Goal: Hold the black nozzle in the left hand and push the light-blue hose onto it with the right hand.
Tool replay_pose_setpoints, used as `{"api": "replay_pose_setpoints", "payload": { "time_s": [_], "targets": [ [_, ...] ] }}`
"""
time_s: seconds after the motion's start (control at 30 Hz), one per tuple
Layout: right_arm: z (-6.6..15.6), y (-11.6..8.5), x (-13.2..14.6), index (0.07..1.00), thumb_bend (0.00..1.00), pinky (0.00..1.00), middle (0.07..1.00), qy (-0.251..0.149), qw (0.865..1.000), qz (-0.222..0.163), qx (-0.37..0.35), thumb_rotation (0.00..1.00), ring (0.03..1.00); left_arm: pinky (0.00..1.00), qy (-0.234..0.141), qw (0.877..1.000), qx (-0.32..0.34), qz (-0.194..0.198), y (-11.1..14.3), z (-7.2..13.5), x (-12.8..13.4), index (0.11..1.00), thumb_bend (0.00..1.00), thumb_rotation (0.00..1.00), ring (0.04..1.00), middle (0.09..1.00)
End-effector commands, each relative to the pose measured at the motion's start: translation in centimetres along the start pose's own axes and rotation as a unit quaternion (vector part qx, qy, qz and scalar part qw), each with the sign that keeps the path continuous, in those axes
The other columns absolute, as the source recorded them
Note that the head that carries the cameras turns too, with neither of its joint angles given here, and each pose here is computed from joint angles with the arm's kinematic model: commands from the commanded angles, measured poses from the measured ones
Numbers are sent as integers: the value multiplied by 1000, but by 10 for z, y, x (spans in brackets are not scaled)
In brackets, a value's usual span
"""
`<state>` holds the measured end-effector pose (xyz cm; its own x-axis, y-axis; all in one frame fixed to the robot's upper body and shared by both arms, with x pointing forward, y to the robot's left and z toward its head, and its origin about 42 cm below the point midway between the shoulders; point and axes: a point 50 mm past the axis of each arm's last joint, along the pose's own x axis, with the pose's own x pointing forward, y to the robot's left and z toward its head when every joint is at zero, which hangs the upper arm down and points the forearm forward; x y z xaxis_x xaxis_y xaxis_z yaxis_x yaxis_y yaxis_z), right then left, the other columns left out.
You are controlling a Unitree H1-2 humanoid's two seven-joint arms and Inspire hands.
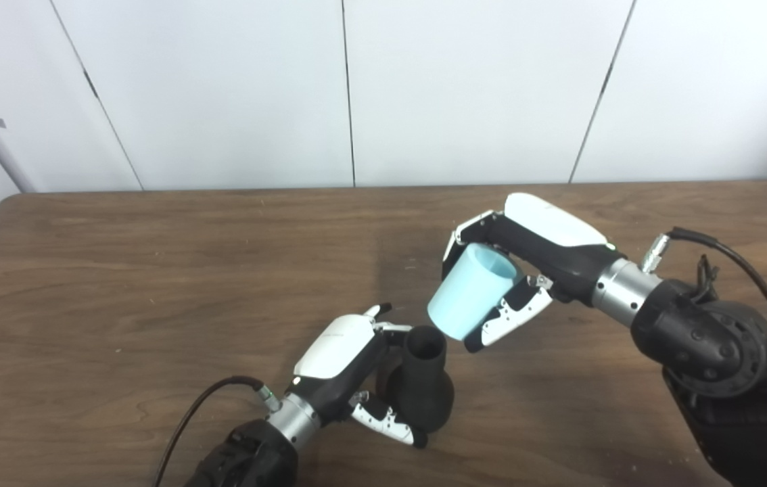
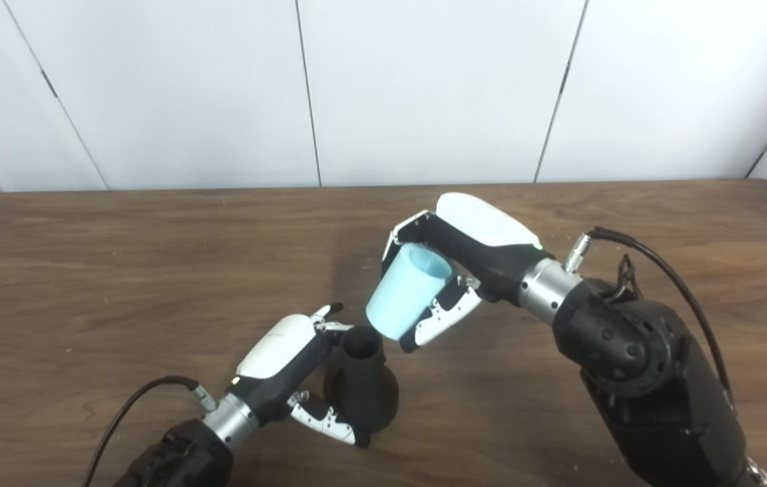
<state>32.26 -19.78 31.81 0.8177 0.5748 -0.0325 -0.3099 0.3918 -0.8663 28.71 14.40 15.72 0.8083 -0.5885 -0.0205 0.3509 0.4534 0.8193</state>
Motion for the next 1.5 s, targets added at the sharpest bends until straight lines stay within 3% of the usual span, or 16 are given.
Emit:
{"api": "replay_pose_setpoints", "payload": {
  "time_s": [0.0,0.33,0.7,1.1,1.47],
  "targets": [
    [8,-18,-2,489,500,309,490,-18,1000,-18,-12,0,431,1000,32,998,8,-52,-13,-9,-3,490,523,0,721,477],
    [3,-17,-1,491,500,310,490,-17,1000,8,24,0,430,1000,33,998,7,-47,-13,-6,-1,486,523,0,726,485],
    [6,-23,-1,493,500,307,491,-19,999,10,41,0,431,1000,31,999,17,-40,-12,-6,1,485,523,0,718,488],
    [3,0,-2,497,500,307,484,-6,998,17,63,0,432,1000,27,999,13,-41,-13,-2,4,485,523,0,720,489],
    [14,25,5,498,499,307,492,-21,996,35,76,0,430,1000,24,999,19,-38,-10,-3,5,482,523,0,716,494]
  ]
}}
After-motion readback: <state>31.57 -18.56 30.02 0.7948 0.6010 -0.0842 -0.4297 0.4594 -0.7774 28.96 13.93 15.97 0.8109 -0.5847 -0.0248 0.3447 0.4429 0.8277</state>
